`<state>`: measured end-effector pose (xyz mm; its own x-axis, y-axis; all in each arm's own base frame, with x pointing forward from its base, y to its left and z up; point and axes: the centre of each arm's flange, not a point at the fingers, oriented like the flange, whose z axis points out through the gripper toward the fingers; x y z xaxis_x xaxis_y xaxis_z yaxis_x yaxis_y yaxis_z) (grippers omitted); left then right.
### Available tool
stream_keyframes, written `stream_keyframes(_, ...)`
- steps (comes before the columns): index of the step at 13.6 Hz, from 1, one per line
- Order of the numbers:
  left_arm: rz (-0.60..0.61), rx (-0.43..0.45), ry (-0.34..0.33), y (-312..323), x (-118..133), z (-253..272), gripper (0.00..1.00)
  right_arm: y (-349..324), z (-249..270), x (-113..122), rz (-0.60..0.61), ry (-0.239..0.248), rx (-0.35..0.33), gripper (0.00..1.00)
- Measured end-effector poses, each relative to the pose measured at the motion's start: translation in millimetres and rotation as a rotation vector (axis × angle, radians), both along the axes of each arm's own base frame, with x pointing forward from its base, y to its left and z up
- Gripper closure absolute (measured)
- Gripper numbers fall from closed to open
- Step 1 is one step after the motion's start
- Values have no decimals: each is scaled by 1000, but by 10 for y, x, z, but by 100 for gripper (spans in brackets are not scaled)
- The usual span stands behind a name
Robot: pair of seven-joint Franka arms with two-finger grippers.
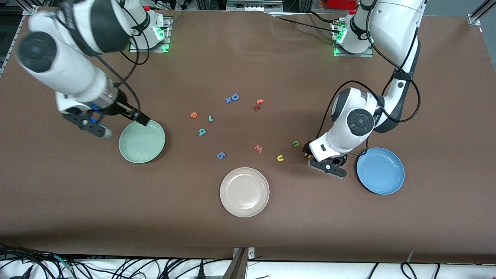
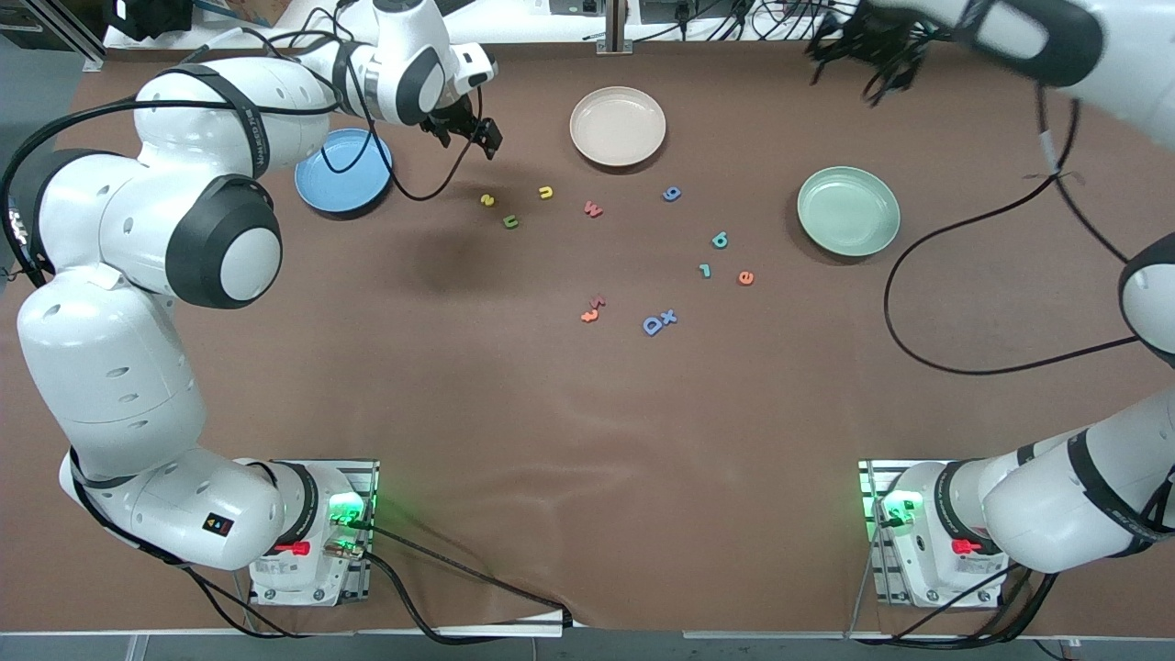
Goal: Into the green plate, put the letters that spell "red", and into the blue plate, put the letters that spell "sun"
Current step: 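Grasp the yellow 2 with the left gripper while the right gripper grasps teal b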
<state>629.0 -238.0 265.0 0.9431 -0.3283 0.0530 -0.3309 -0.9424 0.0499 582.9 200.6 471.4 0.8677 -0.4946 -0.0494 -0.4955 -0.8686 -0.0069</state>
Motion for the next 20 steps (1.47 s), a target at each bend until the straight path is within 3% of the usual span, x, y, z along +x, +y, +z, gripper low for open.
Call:
stream_keyframes(4,25,3,4,-58,-120,-153,0,541,-966,-85,-105,-33,19,1)
stream_keyframes(8,29,10,8,-97,-278,-370,0,873,-1850,-136,-229,-23,24,1)
stream_keyframes(11,4,44,10,-83,-371,-519,0,926,-2362,-256,-279,-60,50,1)
stream_keyframes(20,23,41,-5,-171,-437,-894,1,1142,-2716,-659,-390,5,41,4)
